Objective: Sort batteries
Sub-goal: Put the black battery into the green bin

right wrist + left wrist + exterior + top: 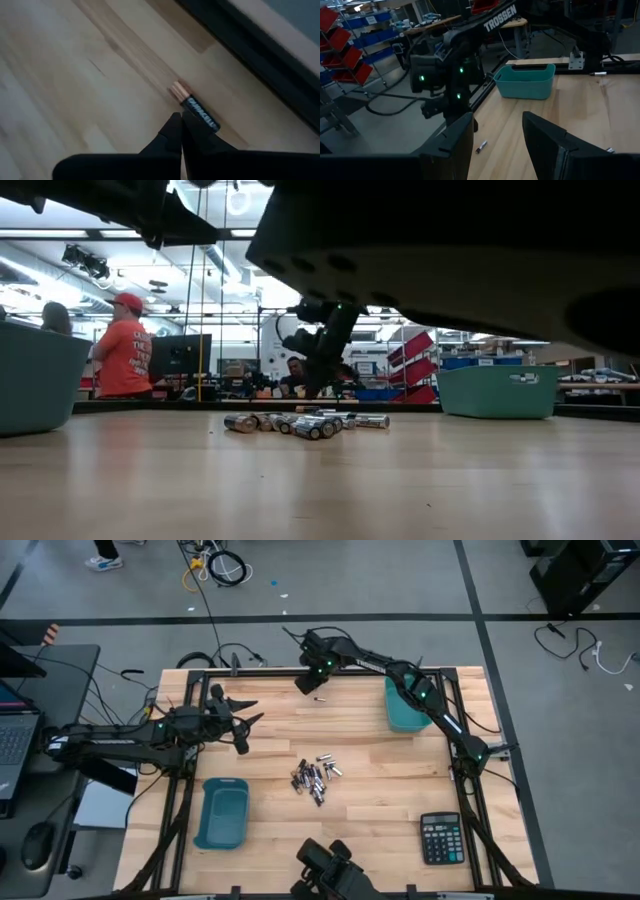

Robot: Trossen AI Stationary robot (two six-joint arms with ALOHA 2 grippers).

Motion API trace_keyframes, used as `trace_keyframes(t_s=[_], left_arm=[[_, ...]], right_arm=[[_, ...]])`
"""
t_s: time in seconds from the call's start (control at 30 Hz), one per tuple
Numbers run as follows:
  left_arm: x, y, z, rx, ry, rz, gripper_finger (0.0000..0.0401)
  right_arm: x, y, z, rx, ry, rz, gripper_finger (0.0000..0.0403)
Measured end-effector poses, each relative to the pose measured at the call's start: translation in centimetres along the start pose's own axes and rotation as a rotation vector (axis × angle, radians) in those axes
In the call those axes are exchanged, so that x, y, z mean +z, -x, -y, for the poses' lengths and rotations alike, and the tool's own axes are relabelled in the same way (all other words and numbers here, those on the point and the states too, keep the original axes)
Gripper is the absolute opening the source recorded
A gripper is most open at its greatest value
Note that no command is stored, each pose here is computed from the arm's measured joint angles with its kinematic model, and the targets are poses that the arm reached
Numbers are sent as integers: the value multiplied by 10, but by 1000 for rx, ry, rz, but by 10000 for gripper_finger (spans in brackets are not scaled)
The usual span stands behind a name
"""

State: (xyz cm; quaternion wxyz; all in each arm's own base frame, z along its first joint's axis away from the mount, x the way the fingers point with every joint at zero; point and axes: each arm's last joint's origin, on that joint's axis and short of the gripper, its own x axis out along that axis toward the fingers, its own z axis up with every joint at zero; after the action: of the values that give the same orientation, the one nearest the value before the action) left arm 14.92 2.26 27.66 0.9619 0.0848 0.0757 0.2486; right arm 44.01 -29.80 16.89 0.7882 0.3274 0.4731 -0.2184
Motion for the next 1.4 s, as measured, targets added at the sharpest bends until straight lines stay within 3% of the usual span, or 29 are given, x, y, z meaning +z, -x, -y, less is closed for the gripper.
trace_keyframes(t_s=[0.2, 0.47, 0.57, 0.73, 0.77, 0.9, 1.07, 1.2, 1.4], left_arm=[[0, -1, 0, -1, 0, -1, 170], [0, -1, 1, -3, -23, 1, 170], [0, -1, 1, -3, -24, 1, 170], [0, -1, 1, -3, -49, 1, 170], [0, -1, 0, -3, -51, 2, 170], [2, -1, 0, 2, -44, 24, 170], [2, -1, 0, 1, -45, 23, 170], [-1, -1, 1, -4, -49, -7, 170], [-10, -10, 5, -36, -12, -177, 160]], right_arm=[[4, 1, 6, -76, -53, 46, 0], [3, -20, 34, -30, -192, -5, 0], [3, -22, 39, 40, -162, -29, 0], [6, -4, 46, 252, -100, -61, 0], [9, 3, 44, 250, -92, -44, 0], [12, 7, 43, 65, -107, 22, 0], [4, -12, 30, 48, -47, -14, 0], [7, 16, 16, 1, 9, 24, 0], [3, 108, -27, -130, 175, 132, 0]])
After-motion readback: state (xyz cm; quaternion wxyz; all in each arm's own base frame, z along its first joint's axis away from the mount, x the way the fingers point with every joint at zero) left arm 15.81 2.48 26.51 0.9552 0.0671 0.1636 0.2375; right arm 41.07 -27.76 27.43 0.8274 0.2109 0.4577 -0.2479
